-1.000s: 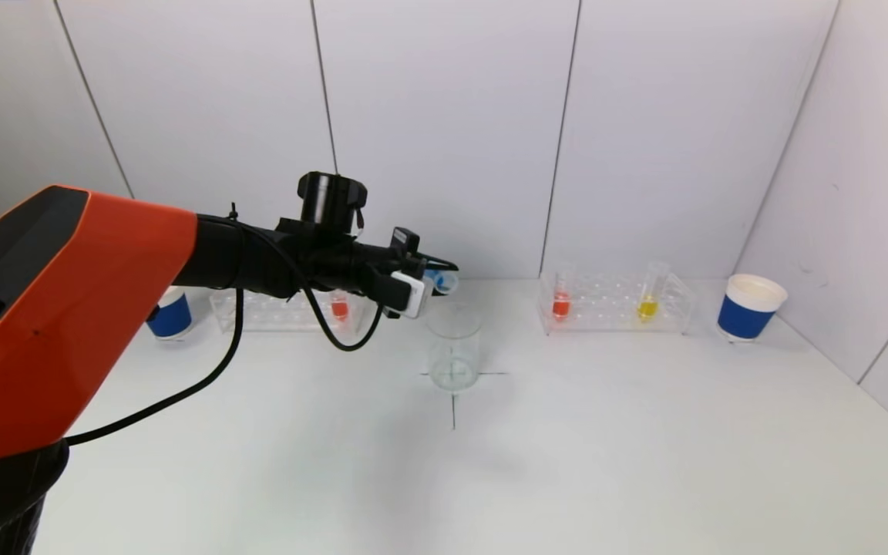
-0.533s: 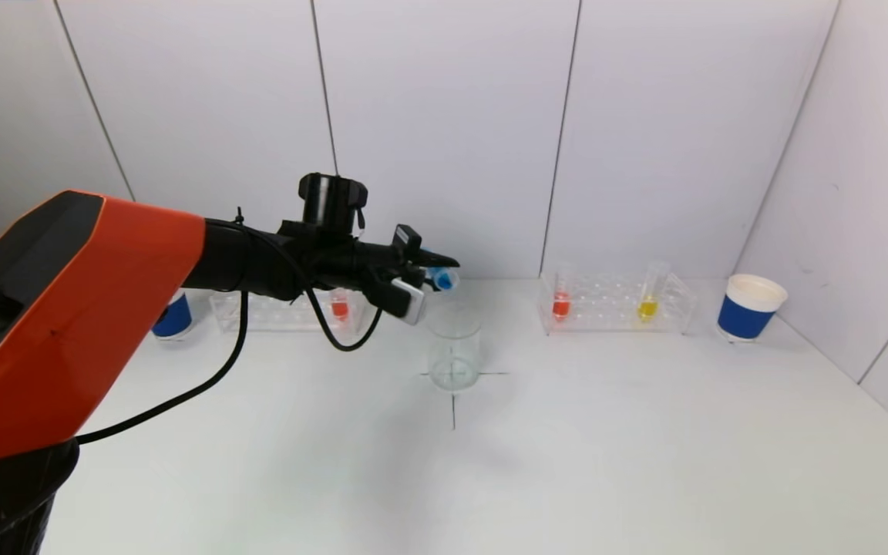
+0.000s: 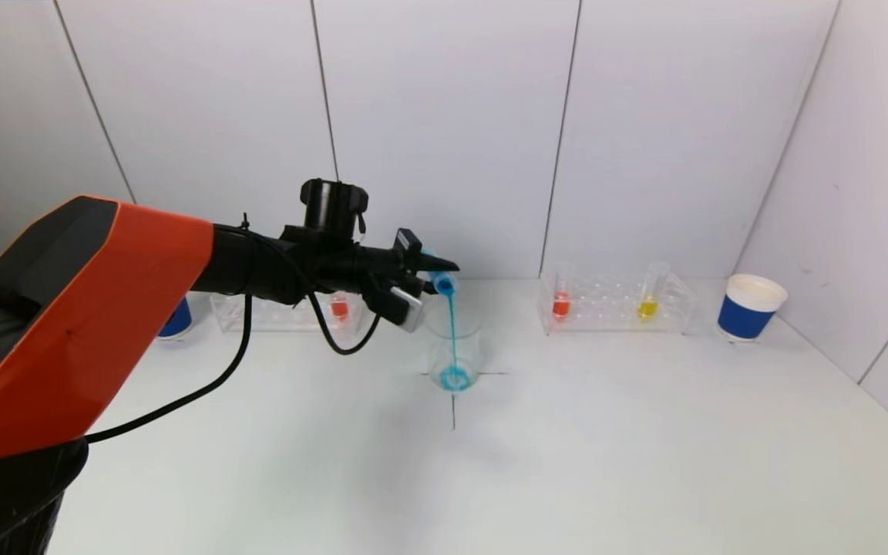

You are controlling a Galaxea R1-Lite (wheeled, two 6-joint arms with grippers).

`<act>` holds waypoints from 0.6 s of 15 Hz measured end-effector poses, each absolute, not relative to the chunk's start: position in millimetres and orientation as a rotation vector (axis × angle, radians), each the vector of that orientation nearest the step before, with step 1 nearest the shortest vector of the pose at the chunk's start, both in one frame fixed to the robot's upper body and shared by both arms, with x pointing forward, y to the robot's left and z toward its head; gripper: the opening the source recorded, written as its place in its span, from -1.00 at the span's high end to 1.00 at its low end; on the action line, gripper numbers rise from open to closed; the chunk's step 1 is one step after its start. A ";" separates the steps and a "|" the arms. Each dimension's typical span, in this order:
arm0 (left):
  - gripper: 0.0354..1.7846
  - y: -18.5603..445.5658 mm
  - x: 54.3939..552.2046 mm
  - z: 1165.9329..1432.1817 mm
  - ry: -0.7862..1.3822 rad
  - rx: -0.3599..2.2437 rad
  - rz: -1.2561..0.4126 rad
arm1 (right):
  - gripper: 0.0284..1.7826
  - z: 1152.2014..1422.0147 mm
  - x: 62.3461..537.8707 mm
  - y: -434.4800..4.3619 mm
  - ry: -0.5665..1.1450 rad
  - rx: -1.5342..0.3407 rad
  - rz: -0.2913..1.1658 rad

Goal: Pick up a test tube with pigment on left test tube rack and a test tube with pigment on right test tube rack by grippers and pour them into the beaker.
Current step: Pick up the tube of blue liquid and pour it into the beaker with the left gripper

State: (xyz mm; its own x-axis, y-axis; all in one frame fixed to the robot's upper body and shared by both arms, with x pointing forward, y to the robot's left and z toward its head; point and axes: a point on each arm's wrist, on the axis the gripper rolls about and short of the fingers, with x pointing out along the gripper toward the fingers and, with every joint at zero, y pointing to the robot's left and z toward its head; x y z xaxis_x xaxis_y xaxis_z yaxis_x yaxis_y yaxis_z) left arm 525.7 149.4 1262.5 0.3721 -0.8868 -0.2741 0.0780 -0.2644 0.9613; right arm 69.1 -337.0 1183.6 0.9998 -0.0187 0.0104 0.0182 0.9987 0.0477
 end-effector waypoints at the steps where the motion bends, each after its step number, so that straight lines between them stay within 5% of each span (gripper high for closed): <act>1: 0.53 149.7 525.8 1262.5 -0.759 1.556 -1.111 | -0.99 1183.6 69.1 -337.0 -0.011 0.048 -0.018; 9: 0.53 149.6 528.8 1265.6 -0.854 1.601 -1.062 | -0.99 1183.5 69.1 -337.0 -0.010 0.048 -0.018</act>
State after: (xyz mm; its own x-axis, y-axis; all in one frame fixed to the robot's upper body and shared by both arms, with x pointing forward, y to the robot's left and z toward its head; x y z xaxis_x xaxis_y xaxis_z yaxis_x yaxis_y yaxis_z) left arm 528.8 149.6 1265.6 0.3667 -0.9016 -0.2294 -0.0310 -0.2582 0.9656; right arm 69.1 -337.0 1183.5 0.9998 -0.0187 0.0100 0.0182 0.9987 0.0476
